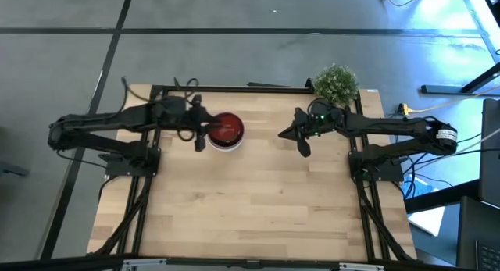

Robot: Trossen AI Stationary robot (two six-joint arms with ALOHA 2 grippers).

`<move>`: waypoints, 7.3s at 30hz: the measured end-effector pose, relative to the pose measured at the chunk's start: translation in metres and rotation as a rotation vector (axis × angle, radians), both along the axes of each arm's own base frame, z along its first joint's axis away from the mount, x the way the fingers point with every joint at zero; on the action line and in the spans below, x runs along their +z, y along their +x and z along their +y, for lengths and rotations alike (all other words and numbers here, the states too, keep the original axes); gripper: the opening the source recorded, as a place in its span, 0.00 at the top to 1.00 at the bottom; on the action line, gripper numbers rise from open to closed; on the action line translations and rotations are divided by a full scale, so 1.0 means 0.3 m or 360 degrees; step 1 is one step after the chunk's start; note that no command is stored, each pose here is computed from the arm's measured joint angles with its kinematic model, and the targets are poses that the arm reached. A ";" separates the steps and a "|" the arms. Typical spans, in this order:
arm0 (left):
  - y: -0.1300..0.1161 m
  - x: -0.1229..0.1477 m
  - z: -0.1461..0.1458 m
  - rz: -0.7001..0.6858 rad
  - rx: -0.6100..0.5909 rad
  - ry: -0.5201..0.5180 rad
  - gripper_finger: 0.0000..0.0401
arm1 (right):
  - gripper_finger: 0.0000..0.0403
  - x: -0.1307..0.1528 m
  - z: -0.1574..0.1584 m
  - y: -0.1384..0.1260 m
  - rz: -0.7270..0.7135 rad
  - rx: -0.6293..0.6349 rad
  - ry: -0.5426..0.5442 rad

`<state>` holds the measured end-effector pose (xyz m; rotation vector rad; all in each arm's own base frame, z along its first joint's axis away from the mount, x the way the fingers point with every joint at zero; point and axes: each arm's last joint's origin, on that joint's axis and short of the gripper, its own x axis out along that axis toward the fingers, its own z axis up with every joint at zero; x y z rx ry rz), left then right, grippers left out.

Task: Nest bowls inside each other
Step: Return to Home Position

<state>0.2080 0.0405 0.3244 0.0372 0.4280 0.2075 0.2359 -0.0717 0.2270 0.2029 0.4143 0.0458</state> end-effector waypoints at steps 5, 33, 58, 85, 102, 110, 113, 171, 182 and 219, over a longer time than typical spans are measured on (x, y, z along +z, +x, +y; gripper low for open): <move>-0.091 -0.061 -0.017 -0.0123 0.0043 -0.0067 0.83 | 0.96 0.031 0.003 -0.058 -0.0003 -0.0018 -0.0039; -0.305 -0.330 -0.037 -0.0269 0.0440 -0.0125 0.83 | 0.96 -0.084 0.088 -0.362 -0.0333 -0.0362 -0.0125; -0.323 -0.495 -0.032 -0.0282 0.0606 -0.0184 0.83 | 0.96 -0.156 0.107 -0.409 -0.0491 -0.0389 -0.0095; -0.347 -0.490 -0.038 -0.0336 0.0579 -0.0195 0.83 | 0.96 -0.178 0.109 -0.411 -0.0391 -0.0367 -0.0067; -0.357 -0.516 -0.037 -0.0215 0.0643 -0.0210 0.83 | 0.96 -0.194 0.109 -0.414 -0.0313 -0.0398 -0.0057; -0.357 -0.516 -0.037 -0.0213 0.0644 -0.0210 0.83 | 0.96 -0.194 0.109 -0.414 -0.0313 -0.0399 -0.0053; -0.357 -0.516 -0.037 -0.0213 0.0644 -0.0210 0.83 | 0.96 -0.194 0.109 -0.414 -0.0313 -0.0398 -0.0054; -0.357 -0.517 -0.037 -0.0162 0.0594 -0.0092 0.83 | 0.96 -0.194 0.109 -0.414 -0.0313 -0.0396 -0.0054; -0.357 -0.517 -0.037 -0.0162 0.0593 -0.0092 0.83 | 0.96 -0.194 0.109 -0.414 -0.0313 -0.0396 -0.0054; -0.357 -0.517 -0.037 -0.0162 0.0593 -0.0092 0.83 | 0.96 -0.194 0.109 -0.414 -0.0313 -0.0396 -0.0054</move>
